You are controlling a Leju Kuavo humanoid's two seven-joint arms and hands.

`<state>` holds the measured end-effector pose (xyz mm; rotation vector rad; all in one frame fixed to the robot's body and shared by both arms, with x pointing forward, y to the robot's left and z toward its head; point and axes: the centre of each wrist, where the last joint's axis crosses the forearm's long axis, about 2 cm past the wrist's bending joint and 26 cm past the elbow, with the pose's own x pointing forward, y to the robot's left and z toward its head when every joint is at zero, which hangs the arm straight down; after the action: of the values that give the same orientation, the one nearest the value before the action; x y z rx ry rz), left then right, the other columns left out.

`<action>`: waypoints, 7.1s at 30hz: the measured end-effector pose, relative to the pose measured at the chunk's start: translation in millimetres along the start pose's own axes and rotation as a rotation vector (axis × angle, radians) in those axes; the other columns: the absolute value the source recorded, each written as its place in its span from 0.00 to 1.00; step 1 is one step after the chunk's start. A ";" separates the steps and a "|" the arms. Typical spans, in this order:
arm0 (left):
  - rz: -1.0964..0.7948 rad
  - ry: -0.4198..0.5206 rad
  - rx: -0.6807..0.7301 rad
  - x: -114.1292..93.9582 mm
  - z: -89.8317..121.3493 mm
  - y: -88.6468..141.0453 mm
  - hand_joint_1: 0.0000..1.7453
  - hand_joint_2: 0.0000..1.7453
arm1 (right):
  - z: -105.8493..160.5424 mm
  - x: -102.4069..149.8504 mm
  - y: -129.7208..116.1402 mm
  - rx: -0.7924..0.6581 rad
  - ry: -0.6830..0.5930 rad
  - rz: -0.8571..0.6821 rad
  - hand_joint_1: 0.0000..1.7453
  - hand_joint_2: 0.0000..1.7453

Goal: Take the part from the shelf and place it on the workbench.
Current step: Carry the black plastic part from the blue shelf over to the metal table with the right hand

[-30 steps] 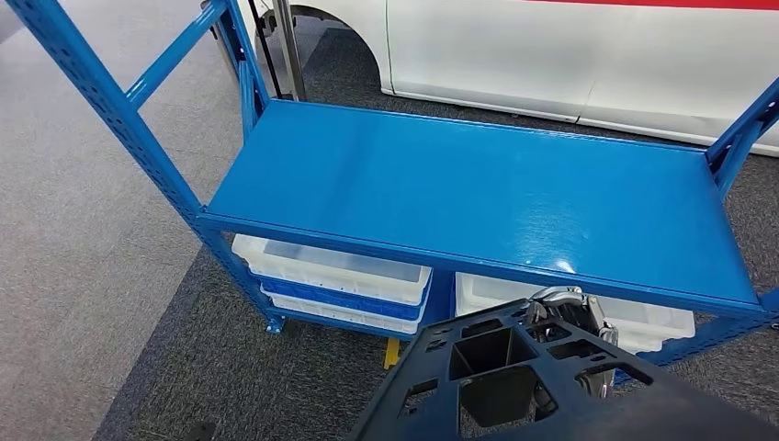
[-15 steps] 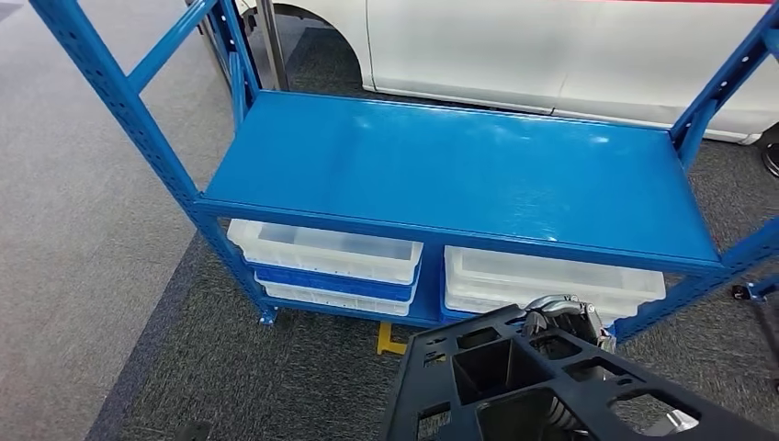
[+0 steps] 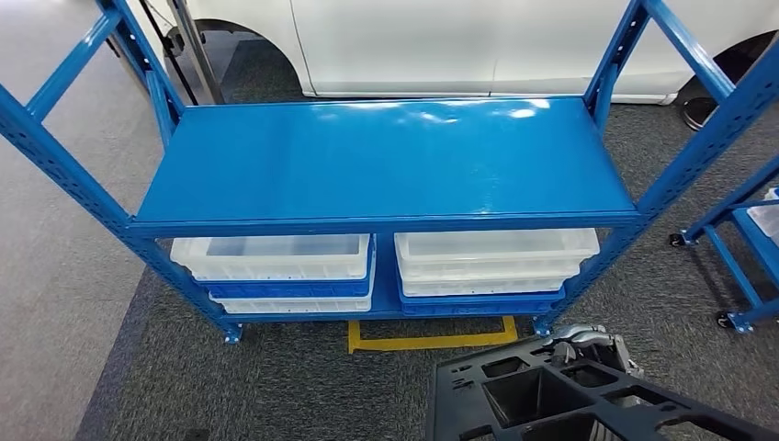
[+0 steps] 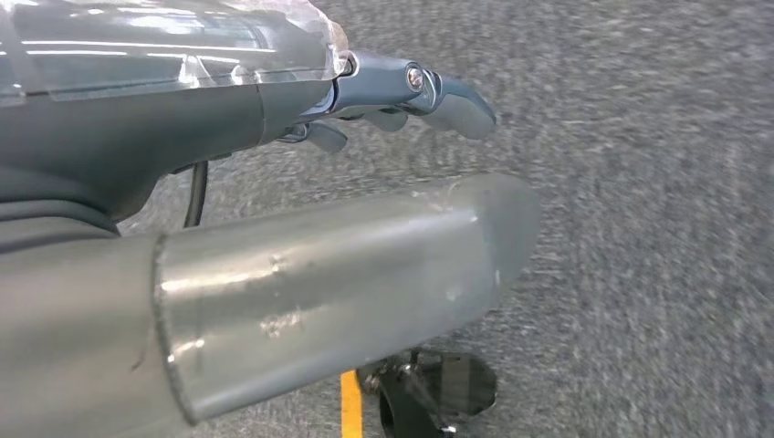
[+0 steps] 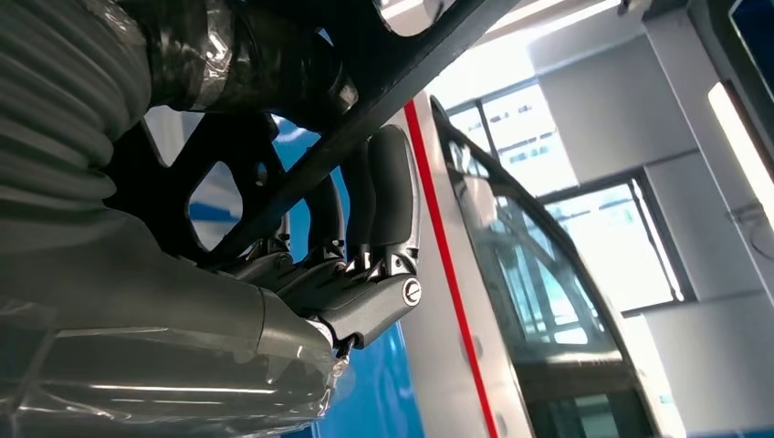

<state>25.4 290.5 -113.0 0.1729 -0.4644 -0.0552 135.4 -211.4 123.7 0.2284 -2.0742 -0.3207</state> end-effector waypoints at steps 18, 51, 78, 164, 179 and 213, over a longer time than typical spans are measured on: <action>0.061 0.009 0.012 -2.1 3.3 -11.4 0.00 0.00 | 29.8 29.9 -41.8 -0.286 -0.033 0.318 0.74 1.00; 0.107 0.015 0.005 -1.8 4.4 -16.8 0.00 0.00 | 34.6 38.8 -45.2 -0.399 -0.011 0.420 0.74 1.00; 0.136 0.045 0.002 0.2 -0.4 0.8 0.00 0.00 | 6.1 5.2 2.5 -0.261 -0.008 0.350 0.74 1.00; 0.064 0.036 -0.028 2.0 2.8 -17.2 0.00 0.00 | 30.1 26.6 -28.0 -0.272 0.036 0.342 0.74 1.00; 0.062 0.039 -0.006 1.6 1.4 -9.7 0.00 0.00 | 17.4 5.1 -14.6 -0.221 0.039 0.279 0.74 1.00; -0.007 0.021 -0.039 10.2 2.9 -29.7 0.00 0.00 | 39.9 25.5 -52.2 -0.284 0.069 0.339 0.74 1.00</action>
<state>32.8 259.9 -111.3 0.1365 -0.4417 -0.0698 89.7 -263.0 108.8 -0.2774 -1.9309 -0.3876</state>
